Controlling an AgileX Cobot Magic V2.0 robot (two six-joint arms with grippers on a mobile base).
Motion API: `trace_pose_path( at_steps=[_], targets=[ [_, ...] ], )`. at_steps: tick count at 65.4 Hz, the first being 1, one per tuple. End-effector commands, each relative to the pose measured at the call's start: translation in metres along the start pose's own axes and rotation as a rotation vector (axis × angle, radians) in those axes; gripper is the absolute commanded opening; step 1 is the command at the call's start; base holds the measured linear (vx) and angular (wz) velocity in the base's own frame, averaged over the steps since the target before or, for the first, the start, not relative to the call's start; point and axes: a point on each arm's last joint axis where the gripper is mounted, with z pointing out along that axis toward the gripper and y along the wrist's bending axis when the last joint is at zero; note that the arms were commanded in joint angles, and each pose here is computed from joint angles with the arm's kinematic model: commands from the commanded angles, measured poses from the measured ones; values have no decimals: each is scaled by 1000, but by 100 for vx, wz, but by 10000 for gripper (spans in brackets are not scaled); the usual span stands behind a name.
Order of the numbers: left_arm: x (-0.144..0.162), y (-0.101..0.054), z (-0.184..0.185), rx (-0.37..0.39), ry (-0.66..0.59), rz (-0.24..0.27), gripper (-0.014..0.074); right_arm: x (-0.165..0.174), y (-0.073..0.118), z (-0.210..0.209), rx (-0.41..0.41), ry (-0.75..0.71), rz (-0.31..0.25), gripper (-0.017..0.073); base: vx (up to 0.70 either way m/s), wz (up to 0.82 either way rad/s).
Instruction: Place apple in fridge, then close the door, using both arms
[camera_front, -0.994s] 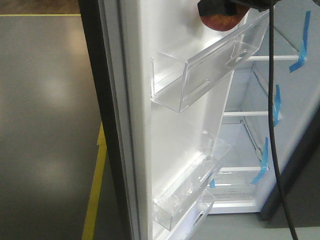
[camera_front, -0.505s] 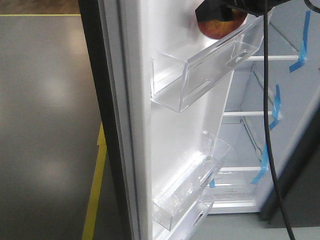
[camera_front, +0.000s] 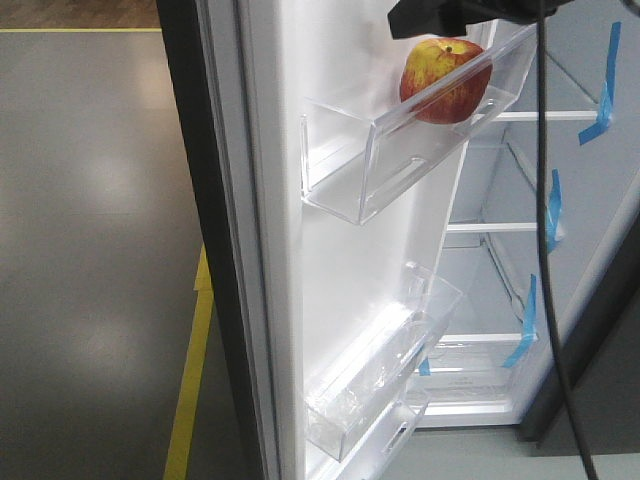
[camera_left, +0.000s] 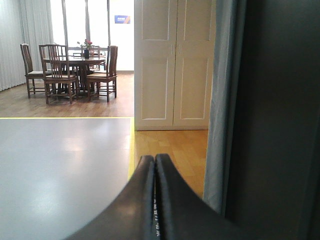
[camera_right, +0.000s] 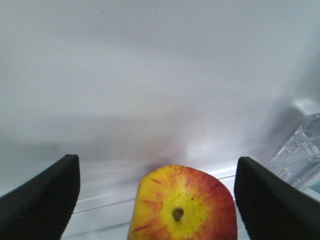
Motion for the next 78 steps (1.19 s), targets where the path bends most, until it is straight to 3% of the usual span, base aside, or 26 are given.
trace_pose_path(
  at_steps=[1, 24, 44, 62, 78],
  targets=[
    [2, 0, -1, 9, -61, -7, -6, -15, 17, -54, 3, -151, -10, 577, 0, 0],
    [2, 0, -1, 9, -61, -7, -6, 12, 50, -130, -20, -136, -7, 538, 0, 0],
    [2, 0, -1, 9, -61, -7, -6, 95, 63, -154, 58, -156, 30, 539, 0, 0],
    [2, 0, -1, 9, -61, -7, -6, 182, 83, -169, 31, -77, 53, 539, 0, 0],
    [2, 0, -1, 9, -61, -7, -6, 248, 103, -190, -4, -30, 33, 539, 0, 0]
  ],
)
